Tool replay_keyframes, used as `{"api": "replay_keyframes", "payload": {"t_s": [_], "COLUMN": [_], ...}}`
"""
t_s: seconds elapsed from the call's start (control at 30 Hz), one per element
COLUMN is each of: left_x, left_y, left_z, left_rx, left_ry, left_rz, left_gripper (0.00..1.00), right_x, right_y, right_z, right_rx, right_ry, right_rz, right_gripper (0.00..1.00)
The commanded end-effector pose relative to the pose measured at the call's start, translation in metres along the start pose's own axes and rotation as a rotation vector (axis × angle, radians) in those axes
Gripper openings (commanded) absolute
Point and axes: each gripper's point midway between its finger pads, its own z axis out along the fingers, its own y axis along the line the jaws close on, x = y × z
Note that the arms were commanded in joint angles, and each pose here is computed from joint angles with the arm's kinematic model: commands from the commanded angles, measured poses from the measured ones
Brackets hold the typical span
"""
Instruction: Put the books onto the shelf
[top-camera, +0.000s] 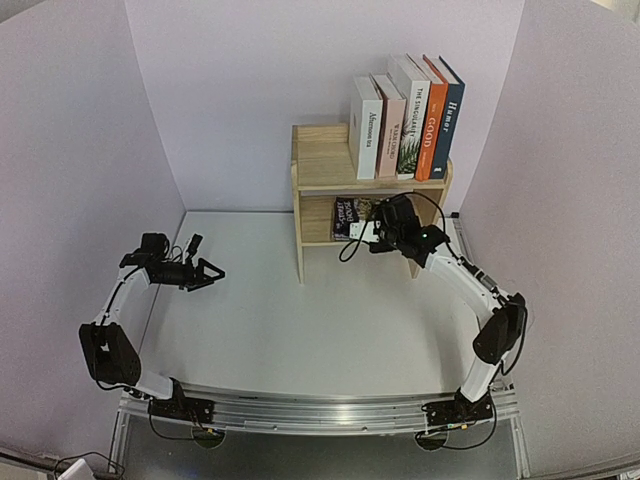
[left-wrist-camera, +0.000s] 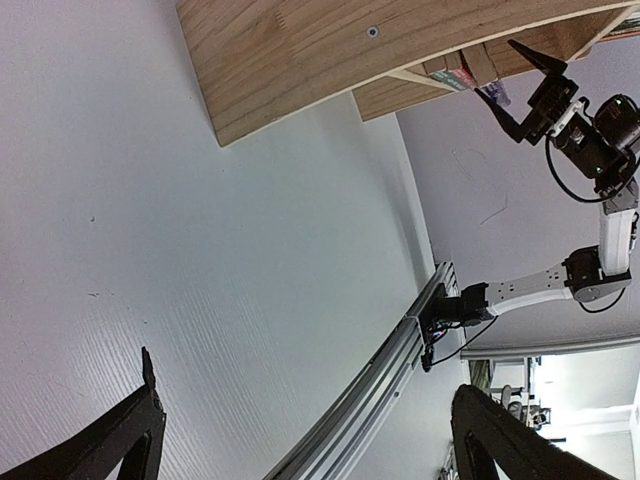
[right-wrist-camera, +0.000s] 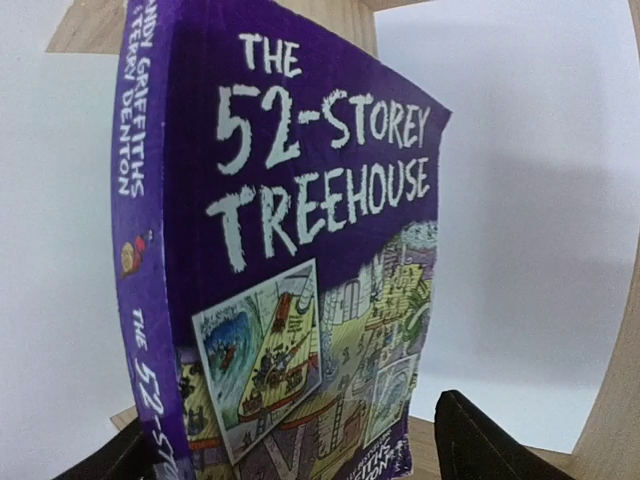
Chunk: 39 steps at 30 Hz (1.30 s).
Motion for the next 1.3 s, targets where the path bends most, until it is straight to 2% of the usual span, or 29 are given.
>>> {"api": "replay_keyframes", "payload": {"t_s": [0.0, 0.27, 0.5, 0.67, 0.87, 1.13, 1.2, 1.27], "left_x": [-0.003, -0.003, -0.003, -0.002, -0.005, -0.003, -0.002, -0.003], "left_y": [-0.002, -0.002, -0.002, -0.002, 0.001, -0.001, 0.000, 0.000], "left_z": [-0.002, -0.001, -0.001, -0.001, 0.001, 0.000, 0.000, 0.000], "left_rx": [0.001, 0.006, 0.007, 0.007, 0.009, 0.009, 0.007, 0.008], "left_ry": [-0.003, 0.001, 0.001, 0.003, 0.009, 0.007, 0.008, 0.008], "left_rz": [0.027, 0.022, 0.022, 0.020, 0.008, 0.021, 0.019, 0.016], "left_gripper": [1.00, 1.00, 1.00, 1.00, 1.00, 1.00, 1.00, 1.00], "right_x": [-0.004, 0.000, 0.005, 0.010, 0.012, 0.009, 0.010, 0.013], "right_y": [0.002, 0.012, 0.013, 0.011, 0.019, 0.016, 0.014, 0.015], "right_z": [-0.011, -0.025, -0.040, -0.052, -0.039, -0.029, -0.028, -0.024], "right_rx": [-0.040, -0.084, -0.089, -0.076, -0.099, -0.100, -0.099, -0.103], "right_ry": [-0.030, -0.029, -0.021, -0.013, 0.010, 0.009, 0.012, 0.017], "right_rz": [0.019, 0.048, 0.074, 0.093, 0.089, 0.096, 0.096, 0.093], "right_gripper": [0.96, 0.97, 0.83, 0.81, 0.77, 0.79, 0.73, 0.61]}}
